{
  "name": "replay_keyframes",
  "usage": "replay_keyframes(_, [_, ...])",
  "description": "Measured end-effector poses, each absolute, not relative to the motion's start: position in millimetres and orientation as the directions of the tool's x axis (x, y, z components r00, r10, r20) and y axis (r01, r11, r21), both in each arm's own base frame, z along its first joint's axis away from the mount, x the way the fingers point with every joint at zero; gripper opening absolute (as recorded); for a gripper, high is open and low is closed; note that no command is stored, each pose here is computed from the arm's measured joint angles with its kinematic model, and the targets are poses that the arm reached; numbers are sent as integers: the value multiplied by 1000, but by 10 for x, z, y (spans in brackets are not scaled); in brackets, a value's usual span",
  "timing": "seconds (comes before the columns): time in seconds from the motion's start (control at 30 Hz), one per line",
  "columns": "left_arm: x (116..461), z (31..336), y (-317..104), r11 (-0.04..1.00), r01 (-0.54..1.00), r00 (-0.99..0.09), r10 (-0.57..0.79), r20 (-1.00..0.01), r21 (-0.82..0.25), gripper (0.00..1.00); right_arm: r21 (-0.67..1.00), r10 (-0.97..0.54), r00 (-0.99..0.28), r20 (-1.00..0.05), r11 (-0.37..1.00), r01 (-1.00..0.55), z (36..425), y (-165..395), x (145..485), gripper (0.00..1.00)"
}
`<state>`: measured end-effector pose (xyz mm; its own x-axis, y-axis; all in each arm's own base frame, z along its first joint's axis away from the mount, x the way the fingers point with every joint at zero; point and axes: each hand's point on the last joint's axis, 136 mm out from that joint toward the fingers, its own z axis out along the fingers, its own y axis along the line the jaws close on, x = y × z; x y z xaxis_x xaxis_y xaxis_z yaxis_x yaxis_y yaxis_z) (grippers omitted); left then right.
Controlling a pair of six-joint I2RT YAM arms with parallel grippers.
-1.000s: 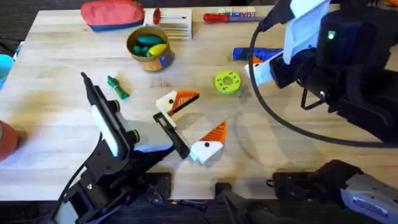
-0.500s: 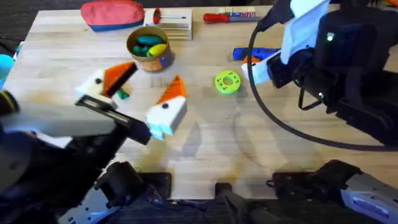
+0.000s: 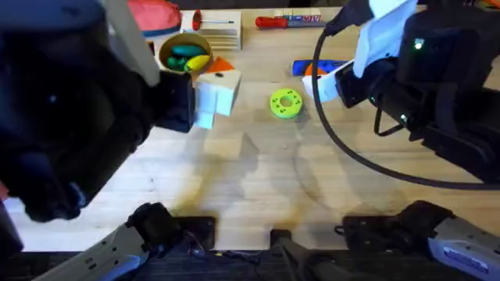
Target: Pick up the gripper from the table and insert it into the empty holder that is missing its gripper. Then pick up a screw, insert it into the mounting hole, and use the screwdriver to tighten it. Finally, clean up the table by picking up the vegetable and placing it into the bucket.
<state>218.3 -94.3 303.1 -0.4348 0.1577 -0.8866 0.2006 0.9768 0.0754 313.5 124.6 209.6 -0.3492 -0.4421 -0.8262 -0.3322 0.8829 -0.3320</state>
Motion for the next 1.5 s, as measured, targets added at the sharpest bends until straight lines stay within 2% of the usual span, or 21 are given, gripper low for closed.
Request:
replay_keyframes(0.3, [2276,2906,-953,979,170,-487,184,-854,114,994,-332,-442,-349,-826,883,-332,2096,1246,3135,994])
replay_keyframes(0.37, [2321,2868,-869,990,110,-511,132,-849,88,995,-332,-442,-349,-826,883,-332,2096,1246,3135,994])
replay_keyframes(0.4, [2389,2795,-666,999,-10,-548,32,-836,44,995,-332,-442,-349,-826,883,-332,2096,1246,3135,995])
replay_keyframes(0.5, [2437,2705,-463,994,-112,-581,-58,-811,9,995,-332,-442,-349,-826,883,-332,2096,1246,3135,994])
replay_keyframes(0.73, [2419,2385,85,942,-335,-670,-224,-708,19,995,-332,-442,-349,-826,883,-332,2096,1246,3135,994])
replay_keyframes(1.0, [2348,2132,685,823,-567,-654,-451,-608,-1,995,-332,-442,-349,-826,883,-332,2095,1246,3135,994])
replay_keyframes(1.1, [2343,2007,826,794,-608,-658,-507,-557,-4,994,-332,-442,-349,-826,883,-332,2095,1246,3135,994])
replay_keyframes(1.13, [2352,1845,934,773,-635,-672,-554,-492,-5,996,-332,-442,-349,-826,883,-332,2096,1246,3135,992])
replay_keyframes(1.2, [2385,1742,990,768,-641,-682,-575,-453,-11,996,-332,-442,-349,-826,883,-332,2095,1246,3135,993])
replay_keyframes(1.5, [2764,1401,1121,789,-606,-709,-594,-380,-104,997,-332,-442,-349,-826,883,-332,2096,1245,3135,994])
